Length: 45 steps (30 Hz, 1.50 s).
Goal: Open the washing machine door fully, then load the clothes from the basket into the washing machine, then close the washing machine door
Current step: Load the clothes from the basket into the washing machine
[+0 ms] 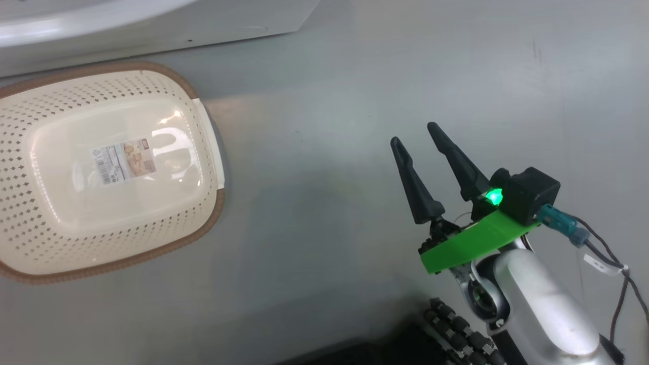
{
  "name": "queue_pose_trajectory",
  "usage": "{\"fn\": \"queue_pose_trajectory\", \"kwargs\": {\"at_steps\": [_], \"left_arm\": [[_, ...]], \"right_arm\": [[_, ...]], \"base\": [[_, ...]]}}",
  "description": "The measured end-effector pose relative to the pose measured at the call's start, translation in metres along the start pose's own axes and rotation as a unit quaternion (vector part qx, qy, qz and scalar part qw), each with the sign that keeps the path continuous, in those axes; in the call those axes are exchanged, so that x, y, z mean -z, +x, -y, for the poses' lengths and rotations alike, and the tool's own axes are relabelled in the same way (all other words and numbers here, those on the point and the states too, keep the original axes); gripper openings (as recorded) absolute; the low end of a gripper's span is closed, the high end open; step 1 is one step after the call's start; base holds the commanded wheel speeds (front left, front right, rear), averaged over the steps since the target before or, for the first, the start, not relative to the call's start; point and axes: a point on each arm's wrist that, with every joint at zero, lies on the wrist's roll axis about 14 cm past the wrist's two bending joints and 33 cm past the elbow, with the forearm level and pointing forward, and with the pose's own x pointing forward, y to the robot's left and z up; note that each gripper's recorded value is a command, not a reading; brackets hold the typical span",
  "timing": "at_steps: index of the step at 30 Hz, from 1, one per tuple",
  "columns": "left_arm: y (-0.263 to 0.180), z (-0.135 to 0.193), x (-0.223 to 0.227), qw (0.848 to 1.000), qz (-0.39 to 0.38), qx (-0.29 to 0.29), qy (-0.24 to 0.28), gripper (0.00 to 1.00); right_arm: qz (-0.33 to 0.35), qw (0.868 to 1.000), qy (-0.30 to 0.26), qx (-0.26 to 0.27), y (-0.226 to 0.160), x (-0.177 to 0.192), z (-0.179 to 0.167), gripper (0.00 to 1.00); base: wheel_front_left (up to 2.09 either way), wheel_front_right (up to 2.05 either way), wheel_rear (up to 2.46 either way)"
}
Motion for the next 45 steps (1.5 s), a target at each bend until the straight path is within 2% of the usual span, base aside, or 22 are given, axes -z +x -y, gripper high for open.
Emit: {"fn": "queue_pose_trajectory", "kwargs": {"at_steps": [12, 21, 26, 37, 45], "left_arm": [[-0.037, 0.007, 0.005, 0.999, -0.03, -0.002, -0.012, 1.0], [-0.08, 0.008, -0.009, 0.998, -0.03, -0.024, -0.049, 1.0], [-0.113, 0.004, -0.006, 0.997, -0.034, -0.037, -0.05, 1.0], [-0.192, 0.001, -0.007, 0.992, -0.014, -0.085, -0.09, 1.0], [-0.256, 0.004, -0.003, 0.989, -0.021, -0.117, -0.091, 1.0]], "right_arm": [[0.03, 0.999, -0.01, -0.023, 0.005, -0.023, -0.012, 1.0], [0.066, 0.997, -0.016, -0.043, 0.005, -0.051, -0.025, 1.0], [0.083, 0.995, -0.018, -0.052, 0.004, -0.063, -0.033, 1.0], [0.098, 0.993, -0.021, -0.063, -0.009, -0.075, -0.045, 1.0], [0.103, 0.993, -0.026, -0.06, -0.02, -0.079, -0.044, 1.0]], "base": [[0.0, 0.0, 0.0], [0.0, 0.0, 0.0], [0.0, 0.0, 0.0], [0.0, 0.0, 0.0], [0.0, 0.0, 0.0]]}}
